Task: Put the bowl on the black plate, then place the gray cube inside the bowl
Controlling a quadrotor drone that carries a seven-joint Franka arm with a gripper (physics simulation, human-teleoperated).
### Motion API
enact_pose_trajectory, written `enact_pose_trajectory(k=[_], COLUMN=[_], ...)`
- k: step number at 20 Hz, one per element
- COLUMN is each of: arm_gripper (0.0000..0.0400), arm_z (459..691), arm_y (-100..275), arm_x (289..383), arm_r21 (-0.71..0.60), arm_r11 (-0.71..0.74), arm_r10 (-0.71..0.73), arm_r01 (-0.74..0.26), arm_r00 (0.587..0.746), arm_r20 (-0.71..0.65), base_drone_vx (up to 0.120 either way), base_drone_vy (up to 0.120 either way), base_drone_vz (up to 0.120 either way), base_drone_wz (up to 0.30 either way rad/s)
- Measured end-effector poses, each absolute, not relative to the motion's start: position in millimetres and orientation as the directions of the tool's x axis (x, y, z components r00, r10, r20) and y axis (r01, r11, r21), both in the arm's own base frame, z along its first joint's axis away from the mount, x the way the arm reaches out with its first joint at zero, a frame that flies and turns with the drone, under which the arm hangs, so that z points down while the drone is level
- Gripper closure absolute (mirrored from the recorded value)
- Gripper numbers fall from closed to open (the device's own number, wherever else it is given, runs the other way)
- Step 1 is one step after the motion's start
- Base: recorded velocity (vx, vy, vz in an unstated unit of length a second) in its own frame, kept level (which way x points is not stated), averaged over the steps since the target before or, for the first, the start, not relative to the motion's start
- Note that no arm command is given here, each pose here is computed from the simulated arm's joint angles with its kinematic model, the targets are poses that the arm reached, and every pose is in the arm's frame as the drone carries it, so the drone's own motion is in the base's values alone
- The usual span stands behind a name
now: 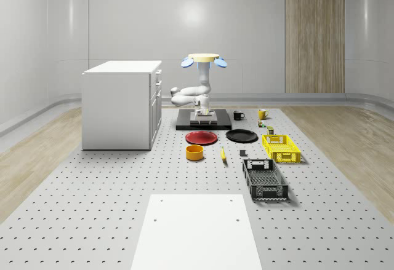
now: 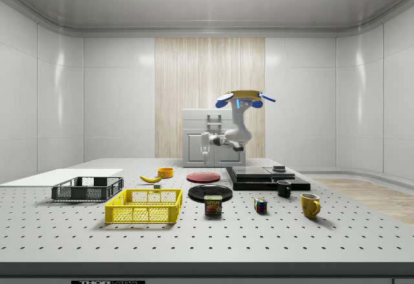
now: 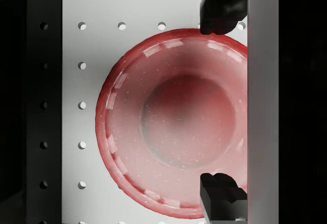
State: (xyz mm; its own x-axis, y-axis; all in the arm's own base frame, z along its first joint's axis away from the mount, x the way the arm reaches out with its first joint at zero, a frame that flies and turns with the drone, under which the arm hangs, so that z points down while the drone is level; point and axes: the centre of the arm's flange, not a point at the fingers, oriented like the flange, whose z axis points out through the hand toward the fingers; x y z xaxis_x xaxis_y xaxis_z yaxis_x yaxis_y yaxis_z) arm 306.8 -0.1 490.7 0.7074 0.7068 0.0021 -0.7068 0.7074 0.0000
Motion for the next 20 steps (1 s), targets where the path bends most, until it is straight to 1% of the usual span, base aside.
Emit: enact_pose_trajectory(k=[17,18,20], arm_gripper=[0.0000,0.0000,0.0000], arm_z=[490.7,490.7,490.7], arm_y=[-0.1,-0.1,-0.1], arm_x=[306.8,306.8,306.8], arm_r21=[0.000,0.000,0.000], arm_r11=[0.707,0.707,0.707], arm_r10=[0.707,0.707,0.707], arm_r01=[-0.707,-0.707,-0.707], arm_r00=[0.707,0.707,0.707], arm_r20=[0.002,0.002,0.002], base_drone_vx=[0.120,0.120,0.120], base_drone_vy=[0.000,-0.040,-0.120], base_drone_vz=[0.000,0.000,0.000], base_drone_wz=[0.000,0.000,0.000])
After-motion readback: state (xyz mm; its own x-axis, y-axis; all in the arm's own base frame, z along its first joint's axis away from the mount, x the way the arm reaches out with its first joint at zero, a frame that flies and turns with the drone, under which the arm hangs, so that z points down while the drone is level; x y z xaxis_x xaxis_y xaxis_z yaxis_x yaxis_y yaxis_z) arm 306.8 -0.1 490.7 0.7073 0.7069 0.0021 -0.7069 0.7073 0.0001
